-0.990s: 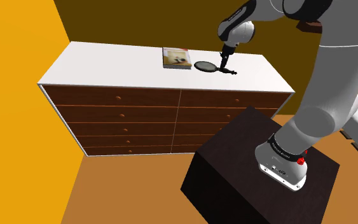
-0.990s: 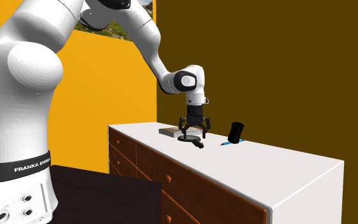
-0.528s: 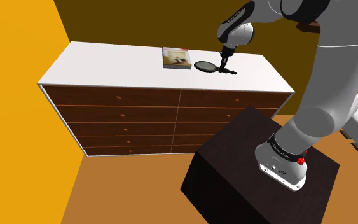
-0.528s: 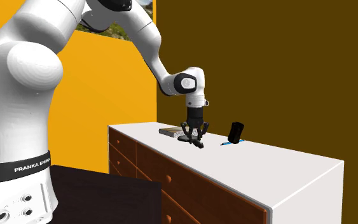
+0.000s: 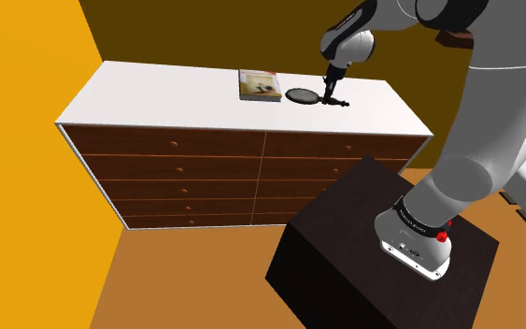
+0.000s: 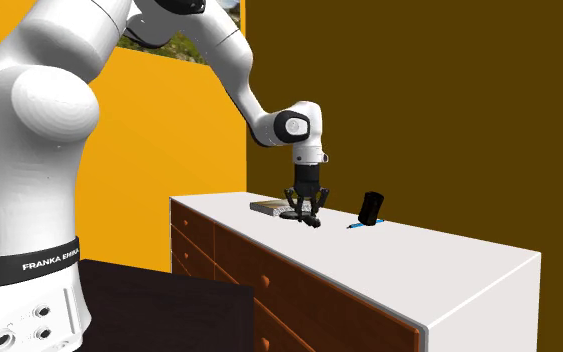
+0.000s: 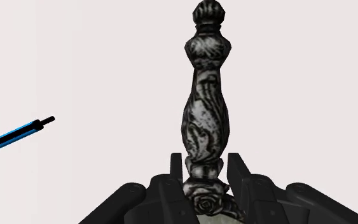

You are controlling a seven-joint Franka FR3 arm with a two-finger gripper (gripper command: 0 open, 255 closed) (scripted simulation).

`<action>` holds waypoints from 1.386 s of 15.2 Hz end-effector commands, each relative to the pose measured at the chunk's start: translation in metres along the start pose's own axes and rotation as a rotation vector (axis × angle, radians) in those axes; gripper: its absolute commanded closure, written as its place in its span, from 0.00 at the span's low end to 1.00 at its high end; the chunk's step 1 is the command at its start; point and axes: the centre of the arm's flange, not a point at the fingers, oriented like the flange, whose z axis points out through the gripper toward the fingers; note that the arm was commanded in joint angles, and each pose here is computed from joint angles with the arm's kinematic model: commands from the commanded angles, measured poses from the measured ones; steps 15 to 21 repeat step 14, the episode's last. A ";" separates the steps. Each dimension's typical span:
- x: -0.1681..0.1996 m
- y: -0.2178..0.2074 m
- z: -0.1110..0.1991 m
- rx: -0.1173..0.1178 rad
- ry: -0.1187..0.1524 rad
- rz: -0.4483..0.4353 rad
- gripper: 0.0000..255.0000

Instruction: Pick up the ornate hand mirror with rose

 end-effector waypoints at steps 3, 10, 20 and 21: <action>0.000 -0.001 -0.020 0.000 0.000 0.000 1.00; 0.001 -0.001 -0.057 0.000 0.000 0.000 1.00; 0.001 -0.001 -0.069 0.000 0.000 0.000 1.00; 0.001 -0.001 -0.069 0.000 0.000 0.000 1.00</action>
